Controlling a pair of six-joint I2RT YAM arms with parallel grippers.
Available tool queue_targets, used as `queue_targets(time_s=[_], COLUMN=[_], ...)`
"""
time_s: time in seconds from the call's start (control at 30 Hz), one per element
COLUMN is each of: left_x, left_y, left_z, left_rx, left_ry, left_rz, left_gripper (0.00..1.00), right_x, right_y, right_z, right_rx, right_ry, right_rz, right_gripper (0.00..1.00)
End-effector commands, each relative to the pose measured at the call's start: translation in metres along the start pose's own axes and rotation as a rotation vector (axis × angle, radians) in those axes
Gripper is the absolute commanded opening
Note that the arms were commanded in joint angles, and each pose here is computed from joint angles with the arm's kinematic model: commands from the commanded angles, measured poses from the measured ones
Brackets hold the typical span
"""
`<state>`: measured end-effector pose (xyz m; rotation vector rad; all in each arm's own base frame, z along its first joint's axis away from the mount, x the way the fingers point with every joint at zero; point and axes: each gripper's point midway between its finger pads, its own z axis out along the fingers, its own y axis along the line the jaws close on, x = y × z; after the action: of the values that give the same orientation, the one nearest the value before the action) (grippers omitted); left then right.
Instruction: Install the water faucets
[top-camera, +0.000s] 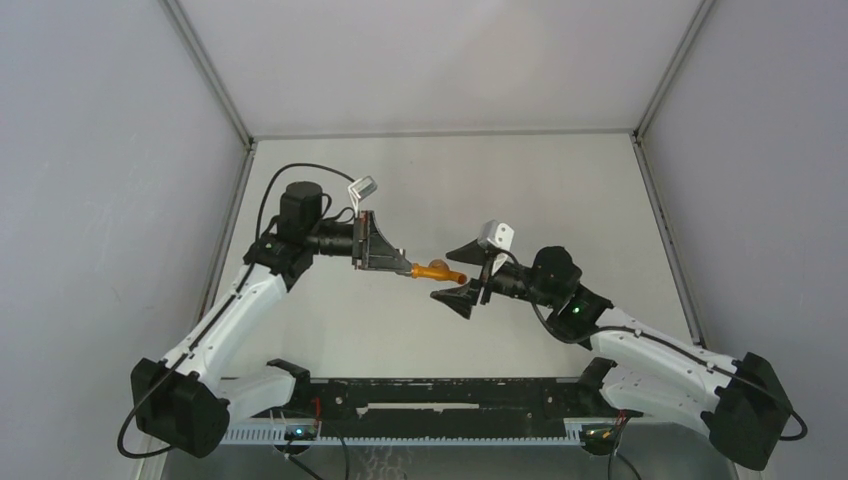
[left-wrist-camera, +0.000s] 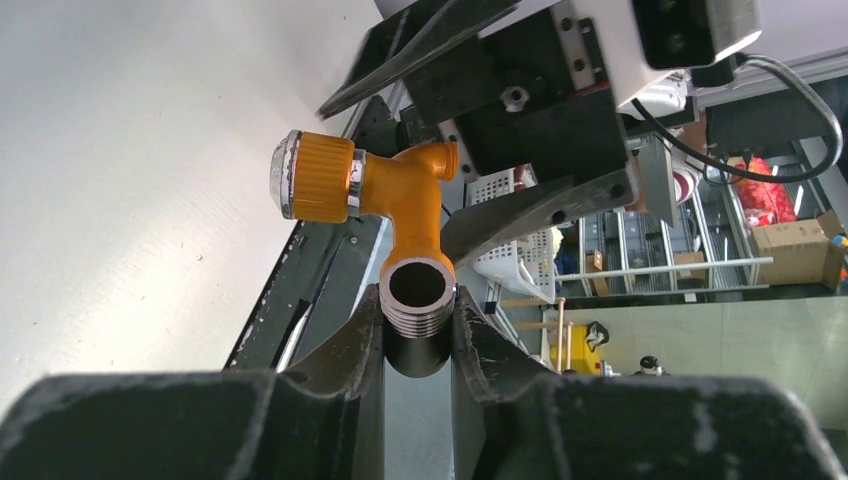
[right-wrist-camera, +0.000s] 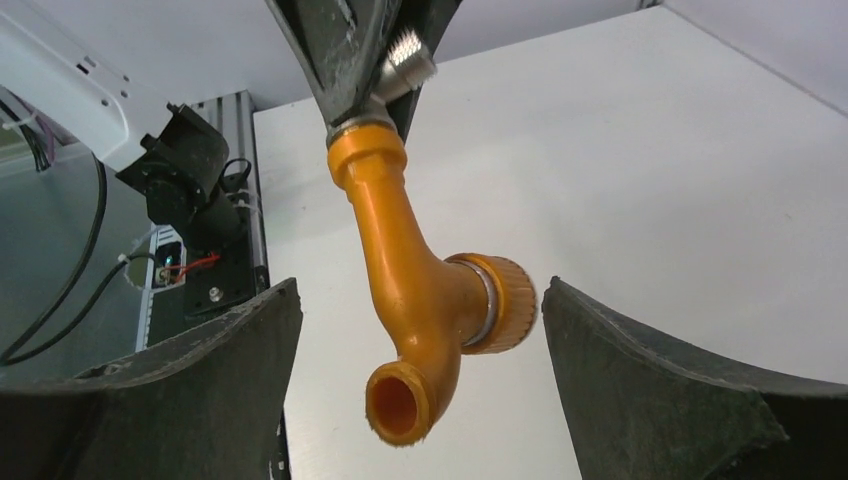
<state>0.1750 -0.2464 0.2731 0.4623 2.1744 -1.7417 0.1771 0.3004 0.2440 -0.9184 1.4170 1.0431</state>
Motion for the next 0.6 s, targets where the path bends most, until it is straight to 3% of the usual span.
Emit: queue_targets(time_s=[0.0, 0.23, 0.4, 0.47, 0.57], left_x=[-0.011, -0.011, -0.014, -0.016, -0.018], left_y=[-0.043, -0.043, -0.033, -0.029, -0.019], left_z=[-0.009, -0.008, -0.005, -0.004, -0.004], left_rx=[0.089, 0.087, 0.063, 0.050, 0.007], left_ry=[-0.014, -0.015, -0.025, -0.031, -0.047], left_rz=[0.136, 0.142, 0.142, 0.160, 0.242], left_gripper=[0.00, 0.00, 0.00, 0.00, 0.00], right_x=[-0.012, -0.019, -0.027, -0.030, -0.037], right_y=[0.000, 0.006, 0.013, 0.005, -0.005], right_z=[0.013, 0.015, 0.012, 0.009, 0.003], right_rx=[-0.009, -0.036, -0.074, -0.041, -0.026], right_ry=[-0.062, -0.095, -0.115, -0.100, -0.070], right_rz=[-0.063, 0.005, 0.151, 0.309, 0.564], right_gripper=[0.92, 0.47, 0.06, 0.00, 0.00])
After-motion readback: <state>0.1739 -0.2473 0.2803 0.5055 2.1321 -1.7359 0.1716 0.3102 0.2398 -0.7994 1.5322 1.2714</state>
